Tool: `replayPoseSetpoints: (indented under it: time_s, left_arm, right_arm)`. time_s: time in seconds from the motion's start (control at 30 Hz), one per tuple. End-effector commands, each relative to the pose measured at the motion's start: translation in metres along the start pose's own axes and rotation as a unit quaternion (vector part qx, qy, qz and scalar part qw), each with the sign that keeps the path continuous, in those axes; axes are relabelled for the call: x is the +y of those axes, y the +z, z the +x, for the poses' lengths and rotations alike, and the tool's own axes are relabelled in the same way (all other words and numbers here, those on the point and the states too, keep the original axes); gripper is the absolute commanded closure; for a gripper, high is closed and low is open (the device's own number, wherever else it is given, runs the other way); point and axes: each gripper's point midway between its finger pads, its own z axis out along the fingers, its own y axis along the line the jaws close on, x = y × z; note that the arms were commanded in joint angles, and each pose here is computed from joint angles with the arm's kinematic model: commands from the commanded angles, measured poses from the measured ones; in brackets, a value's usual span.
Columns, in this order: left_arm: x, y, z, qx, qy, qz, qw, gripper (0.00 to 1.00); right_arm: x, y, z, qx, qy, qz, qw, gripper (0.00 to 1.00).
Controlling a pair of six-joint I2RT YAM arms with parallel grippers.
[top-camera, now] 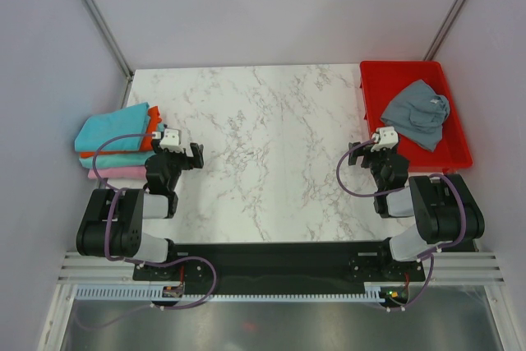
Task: Fold and stack the t-shirts
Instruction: Neatly place the folded tshirt to the corner
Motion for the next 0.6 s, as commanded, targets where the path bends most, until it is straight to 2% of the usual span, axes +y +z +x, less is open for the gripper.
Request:
replayPoseSetpoints:
  time_s: [0.0, 0.57]
  left_arm:
    - [0.0040, 0.0036, -0.0127, -0.021, -0.003, -0.009, 1.000, 0.01]
    - [0.0046, 0.0036, -0.0127, -0.021, -0.003, -0.010, 1.000, 0.01]
  right_arm:
    - [0.0050, 0.0005, -0.0111, -0.022, 0.004, -0.013, 1.000, 0.02]
    - [0.0056, 0.0002, -0.0105, -0.021, 0.004, -0.014, 1.000, 0.02]
